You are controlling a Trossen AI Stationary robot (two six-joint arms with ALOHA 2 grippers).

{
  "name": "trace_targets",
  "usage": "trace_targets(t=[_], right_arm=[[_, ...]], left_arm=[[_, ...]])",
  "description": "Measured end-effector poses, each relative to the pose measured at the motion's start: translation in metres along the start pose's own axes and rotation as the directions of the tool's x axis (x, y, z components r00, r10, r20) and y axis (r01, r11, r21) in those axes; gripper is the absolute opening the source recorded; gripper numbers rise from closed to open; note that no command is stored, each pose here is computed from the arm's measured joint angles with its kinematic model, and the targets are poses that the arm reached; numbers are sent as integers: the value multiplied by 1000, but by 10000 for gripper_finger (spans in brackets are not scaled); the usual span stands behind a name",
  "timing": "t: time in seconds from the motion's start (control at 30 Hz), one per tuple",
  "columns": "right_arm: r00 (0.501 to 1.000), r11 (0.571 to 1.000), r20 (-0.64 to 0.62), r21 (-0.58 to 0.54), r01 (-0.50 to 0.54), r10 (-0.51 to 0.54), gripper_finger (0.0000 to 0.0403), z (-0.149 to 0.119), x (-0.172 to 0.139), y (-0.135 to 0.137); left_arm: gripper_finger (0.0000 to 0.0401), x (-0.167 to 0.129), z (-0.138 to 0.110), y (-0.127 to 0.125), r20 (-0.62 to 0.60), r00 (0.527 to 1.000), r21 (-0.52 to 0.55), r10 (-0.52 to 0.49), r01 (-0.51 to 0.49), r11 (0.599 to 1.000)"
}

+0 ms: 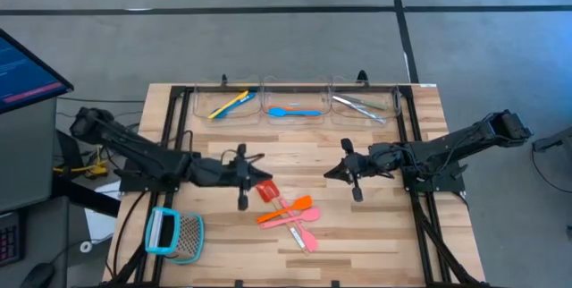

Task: Pick & Place Kitchen Items
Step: Put the orange spatula into the middle transparent bin

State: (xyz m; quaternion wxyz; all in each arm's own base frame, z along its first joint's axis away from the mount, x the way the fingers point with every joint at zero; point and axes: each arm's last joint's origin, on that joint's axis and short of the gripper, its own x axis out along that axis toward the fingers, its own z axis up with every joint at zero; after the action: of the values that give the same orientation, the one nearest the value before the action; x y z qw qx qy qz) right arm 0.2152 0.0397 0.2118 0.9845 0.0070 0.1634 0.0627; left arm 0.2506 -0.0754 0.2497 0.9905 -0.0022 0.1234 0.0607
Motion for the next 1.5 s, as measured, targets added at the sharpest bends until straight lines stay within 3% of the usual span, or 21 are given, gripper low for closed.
trace_targets(t=[0.23,0.43,0.53,0.67,0.93,1.23,1.4,1.5], right_arm=[[1000,1000,0,0,0,0,1,0,0,0],[1000,1000,-1,-1,0,0,1,0,0,0],[1000,1000,-17,-1,1,-1,1,-1,0,0],[999,1000,-51,-4,18,-18,1,6,-6,-1],[985,991,-101,-21,136,-137,1,6,-20,-4],[975,990,-171,-11,142,-142,1,-2,-19,-5],[976,990,-163,-14,143,-143,1,-1,-19,-5],[977,990,-156,-13,142,-143,1,0,-19,-5]], left_arm=[[2,21,32,-27,34,999,-4,-39,39,999],[1,54,39,-46,-155,988,62,-24,34,998],[1,69,34,-53,-259,966,39,-3,13,999],[1,79,24,-60,-398,916,-69,-58,34,997],[1,99,0,-74,-502,854,-187,-134,44,981],[2,94,-22,-62,-698,708,-255,-103,-111,961],[1,94,-25,-67,-701,702,-294,-125,-124,948],[1,93,-24,-73,-671,737,-268,-83,-137,954]])
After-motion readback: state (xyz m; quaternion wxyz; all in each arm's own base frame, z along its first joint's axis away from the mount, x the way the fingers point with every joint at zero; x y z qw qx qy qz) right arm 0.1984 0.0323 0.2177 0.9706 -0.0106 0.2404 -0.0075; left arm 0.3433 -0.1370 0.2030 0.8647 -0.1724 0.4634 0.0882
